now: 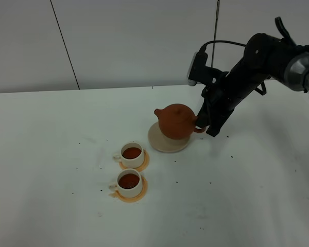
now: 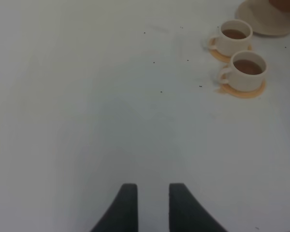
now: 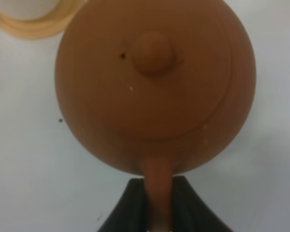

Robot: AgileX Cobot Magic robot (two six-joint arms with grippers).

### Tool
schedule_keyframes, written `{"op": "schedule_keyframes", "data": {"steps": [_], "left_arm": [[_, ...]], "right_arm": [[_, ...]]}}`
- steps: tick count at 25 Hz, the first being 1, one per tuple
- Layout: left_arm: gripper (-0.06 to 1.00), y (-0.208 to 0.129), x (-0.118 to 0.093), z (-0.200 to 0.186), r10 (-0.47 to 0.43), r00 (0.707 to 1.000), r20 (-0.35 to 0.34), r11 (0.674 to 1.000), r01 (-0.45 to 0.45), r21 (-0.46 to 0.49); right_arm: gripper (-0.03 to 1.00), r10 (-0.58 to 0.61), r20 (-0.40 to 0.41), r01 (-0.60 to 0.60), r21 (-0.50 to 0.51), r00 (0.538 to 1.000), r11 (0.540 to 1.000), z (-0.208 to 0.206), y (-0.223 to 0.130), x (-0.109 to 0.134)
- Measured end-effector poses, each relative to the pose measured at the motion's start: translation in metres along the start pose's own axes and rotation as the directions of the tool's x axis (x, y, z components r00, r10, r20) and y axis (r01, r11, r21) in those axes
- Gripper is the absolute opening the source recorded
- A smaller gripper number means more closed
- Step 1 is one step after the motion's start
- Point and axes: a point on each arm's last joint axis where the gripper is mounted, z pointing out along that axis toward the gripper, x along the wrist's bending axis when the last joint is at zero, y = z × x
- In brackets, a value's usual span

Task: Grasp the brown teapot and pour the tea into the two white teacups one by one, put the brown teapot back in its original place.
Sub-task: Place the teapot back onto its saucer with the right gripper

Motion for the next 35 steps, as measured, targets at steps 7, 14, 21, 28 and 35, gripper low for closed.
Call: {"op": "schedule_keyframes", "data": {"steps": [7, 14, 21, 28, 35], "left_arm": [[0.23, 0.0, 0.0, 0.0, 0.0, 1.0, 0.0, 1.0, 0.0, 0.0], [0.23, 0.0, 0.0, 0.0, 0.0, 1.0, 0.0, 1.0, 0.0, 0.0], [0.23, 0.0, 0.0, 0.0, 0.0, 1.0, 0.0, 1.0, 0.0, 0.0], [0.23, 0.0, 0.0, 0.0, 0.0, 1.0, 0.0, 1.0, 0.0, 0.0], [0.23, 0.0, 0.0, 0.0, 0.0, 1.0, 0.0, 1.0, 0.0, 0.0]], "right_arm": [[0.09, -0.013, 0.032, 0.013, -0.011, 0.999, 1.0, 0.01, -0.003, -0.004], [0.09, -0.038, 0.031, 0.039, -0.019, 0.999, 0.999, 0.013, 0.005, 0.001], [0.09, -0.069, 0.031, 0.069, -0.014, 0.997, 0.998, 0.018, 0.011, 0.006], [0.09, -0.08, 0.011, 0.079, 0.02, 0.997, 0.997, 0.028, 0.004, 0.007], [0.09, -0.082, 0.007, 0.082, 0.021, 0.997, 0.996, 0.03, 0.005, 0.008]]}}
